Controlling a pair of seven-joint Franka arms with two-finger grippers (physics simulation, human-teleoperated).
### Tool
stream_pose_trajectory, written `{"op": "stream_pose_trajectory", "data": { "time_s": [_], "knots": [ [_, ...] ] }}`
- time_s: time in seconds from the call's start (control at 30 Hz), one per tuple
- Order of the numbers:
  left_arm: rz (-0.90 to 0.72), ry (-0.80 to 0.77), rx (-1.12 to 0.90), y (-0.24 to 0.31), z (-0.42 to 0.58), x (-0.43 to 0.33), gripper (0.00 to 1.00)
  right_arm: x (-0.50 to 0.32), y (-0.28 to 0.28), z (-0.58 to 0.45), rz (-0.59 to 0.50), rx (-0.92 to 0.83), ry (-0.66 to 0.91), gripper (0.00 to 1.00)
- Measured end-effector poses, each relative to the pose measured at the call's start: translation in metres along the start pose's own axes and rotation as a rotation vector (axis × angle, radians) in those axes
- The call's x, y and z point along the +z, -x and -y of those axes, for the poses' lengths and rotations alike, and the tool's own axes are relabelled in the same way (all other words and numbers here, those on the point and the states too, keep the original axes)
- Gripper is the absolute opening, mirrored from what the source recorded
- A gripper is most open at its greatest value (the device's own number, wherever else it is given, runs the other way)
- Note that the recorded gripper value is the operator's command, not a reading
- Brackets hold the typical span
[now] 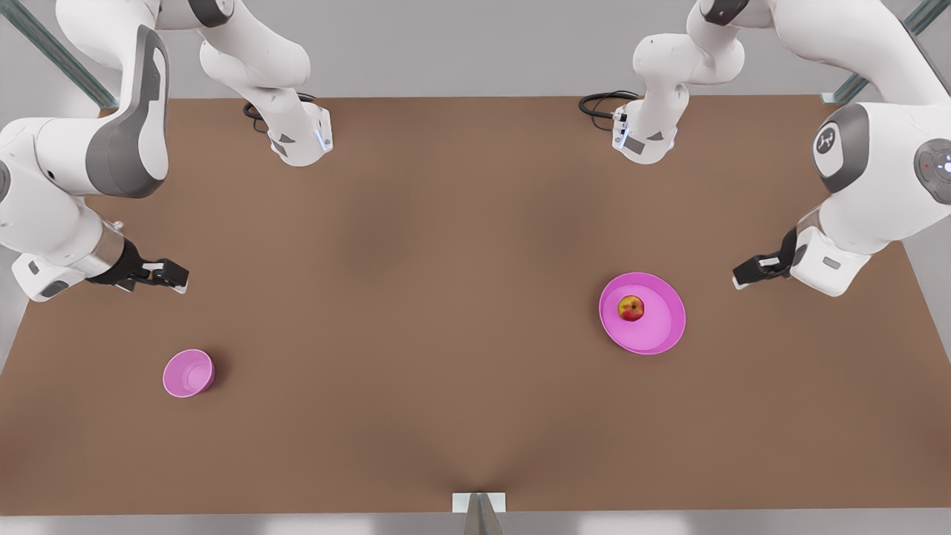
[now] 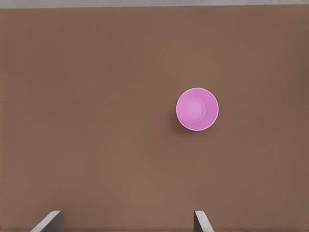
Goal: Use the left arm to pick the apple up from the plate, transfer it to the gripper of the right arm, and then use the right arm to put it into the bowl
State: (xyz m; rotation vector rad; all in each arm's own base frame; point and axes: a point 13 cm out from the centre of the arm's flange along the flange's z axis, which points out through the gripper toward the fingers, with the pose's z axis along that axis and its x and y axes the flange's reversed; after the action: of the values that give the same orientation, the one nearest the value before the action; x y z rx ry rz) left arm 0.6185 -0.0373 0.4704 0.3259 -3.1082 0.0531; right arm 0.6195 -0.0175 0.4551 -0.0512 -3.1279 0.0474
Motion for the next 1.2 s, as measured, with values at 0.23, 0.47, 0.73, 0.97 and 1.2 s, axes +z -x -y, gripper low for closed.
{"op": "stream_pose_trajectory", "data": {
  "time_s": [0.23, 0.47, 0.73, 0.97, 1.2],
  "knots": [
    [-0.169, 0.004, 0.127, -0.024, 0.080, 0.167, 1.00, 0.000, 0.001, 0.000, 0.001, -0.001, 0.000, 1.00],
    [-0.133, -0.064, 0.109, -0.085, 0.059, 0.320, 1.00, 0.003, 0.001, 0.000, -0.004, -0.001, 0.000, 1.00],
    [0.050, -0.080, 0.165, -0.084, 0.055, 0.366, 1.00, 0.004, 0.001, 0.002, -0.004, 0.001, 0.000, 1.00],
    [0.106, -0.076, 0.205, -0.074, 0.053, 0.383, 1.00, 0.004, 0.001, 0.002, -0.004, 0.001, 0.001, 1.00],
    [0.085, -0.058, 0.233, -0.087, 0.044, 0.411, 1.00, 0.004, 0.001, 0.002, -0.005, 0.001, 0.003, 1.00]
  ]
}}
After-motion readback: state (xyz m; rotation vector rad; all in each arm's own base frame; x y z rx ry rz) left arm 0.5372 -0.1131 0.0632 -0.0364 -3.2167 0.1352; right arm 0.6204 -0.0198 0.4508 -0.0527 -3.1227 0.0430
